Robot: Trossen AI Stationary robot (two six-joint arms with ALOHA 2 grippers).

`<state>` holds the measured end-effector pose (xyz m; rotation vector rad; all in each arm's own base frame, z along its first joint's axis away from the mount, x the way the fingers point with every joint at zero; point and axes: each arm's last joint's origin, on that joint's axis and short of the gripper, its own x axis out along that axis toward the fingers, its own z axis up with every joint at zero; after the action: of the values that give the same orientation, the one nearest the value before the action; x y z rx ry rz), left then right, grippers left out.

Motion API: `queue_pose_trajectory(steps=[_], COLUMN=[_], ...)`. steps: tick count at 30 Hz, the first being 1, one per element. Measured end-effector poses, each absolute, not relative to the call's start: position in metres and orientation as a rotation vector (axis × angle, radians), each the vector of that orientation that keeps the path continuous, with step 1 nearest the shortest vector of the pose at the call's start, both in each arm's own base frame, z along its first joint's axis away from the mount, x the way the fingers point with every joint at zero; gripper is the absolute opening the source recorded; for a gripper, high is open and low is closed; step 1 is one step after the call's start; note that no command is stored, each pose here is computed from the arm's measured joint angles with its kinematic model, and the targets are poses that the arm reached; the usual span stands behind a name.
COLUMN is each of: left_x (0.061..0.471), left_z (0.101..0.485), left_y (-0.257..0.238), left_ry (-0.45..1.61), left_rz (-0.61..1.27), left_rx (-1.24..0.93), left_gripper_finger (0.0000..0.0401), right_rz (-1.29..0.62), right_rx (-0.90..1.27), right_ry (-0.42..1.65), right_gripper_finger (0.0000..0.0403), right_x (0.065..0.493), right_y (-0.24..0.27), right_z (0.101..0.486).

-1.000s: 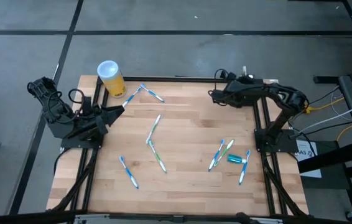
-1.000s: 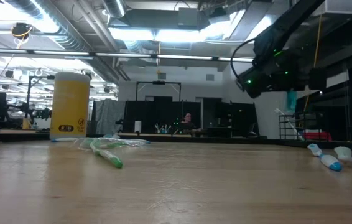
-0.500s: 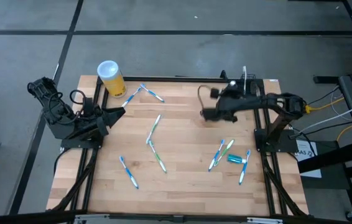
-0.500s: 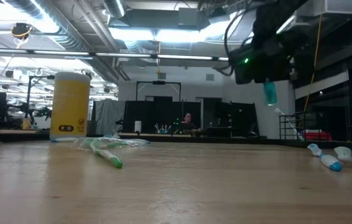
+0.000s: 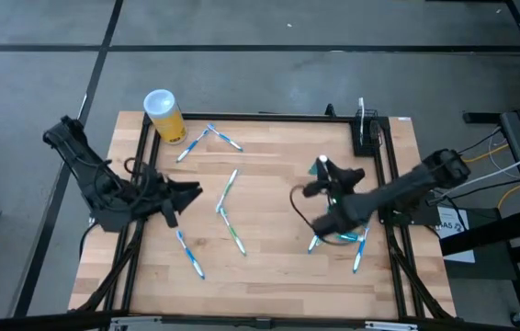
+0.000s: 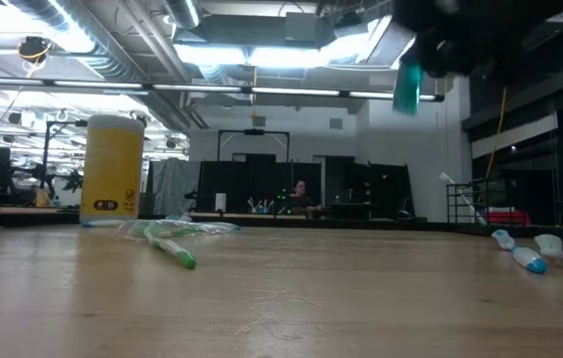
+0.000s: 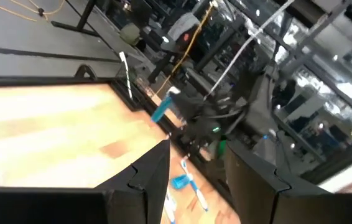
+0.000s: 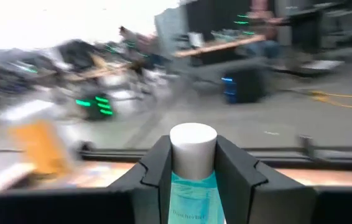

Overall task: Pick & Place toothbrushing station
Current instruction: Put the blue mouthwash into the mesh organizer

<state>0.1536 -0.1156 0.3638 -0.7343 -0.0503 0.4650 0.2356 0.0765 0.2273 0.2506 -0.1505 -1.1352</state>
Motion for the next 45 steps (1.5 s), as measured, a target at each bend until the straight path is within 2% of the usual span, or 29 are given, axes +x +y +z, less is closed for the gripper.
queue_pose_trajectory(steps=[8,14,19,24,31,35,39,42,45], left_x=[0.173,0.193,0.216,0.230,0.231,0.229,0.228,0.227,0.224], left_z=[0.350,0.338,0.336,0.336,0.336,0.337,0.338,0.339,0.342], left_y=[-0.124,-0.122,-0.122,-0.121,-0.123,-0.126,-0.125,-0.123,-0.122], left_ry=[0.023,0.149,0.176,0.141,0.139,0.126,0.120,0.123,0.114], left_rz=[0.458,0.389,0.304,0.282,0.280,0.283,0.288,0.284,0.280], left_rx=[-0.700,-0.686,-0.663,-0.625,-0.622,-0.622,-0.612,-0.599,-0.600], left_gripper_finger=[0.0147,0.0147,0.0147,0.0147,0.0147,0.0147,0.0147,0.0147,0.0147], right_rz=[-0.914,-0.818,-0.798,-0.802,-0.861,-0.866,-0.789,-0.672,-0.607], right_rx=[0.341,0.466,0.453,0.334,0.307,0.249,0.118,0.089,0.070], right_ry=[-0.169,-0.207,-0.196,-0.142,-0.100,0.098,0.308,0.356,0.400], right_gripper_finger=[0.0093,0.0093,0.0093,0.0093,0.0093,0.0093,0.0093,0.0093,0.0093], right_x=[0.210,0.209,0.216,0.221,0.232,0.247,0.281,0.312,0.335], right_y=[0.122,0.150,0.164,0.170,0.156,0.146,0.126,0.097,0.058], right_z=[0.247,0.271,0.306,0.327,0.326,0.323,0.326,0.332,0.321])
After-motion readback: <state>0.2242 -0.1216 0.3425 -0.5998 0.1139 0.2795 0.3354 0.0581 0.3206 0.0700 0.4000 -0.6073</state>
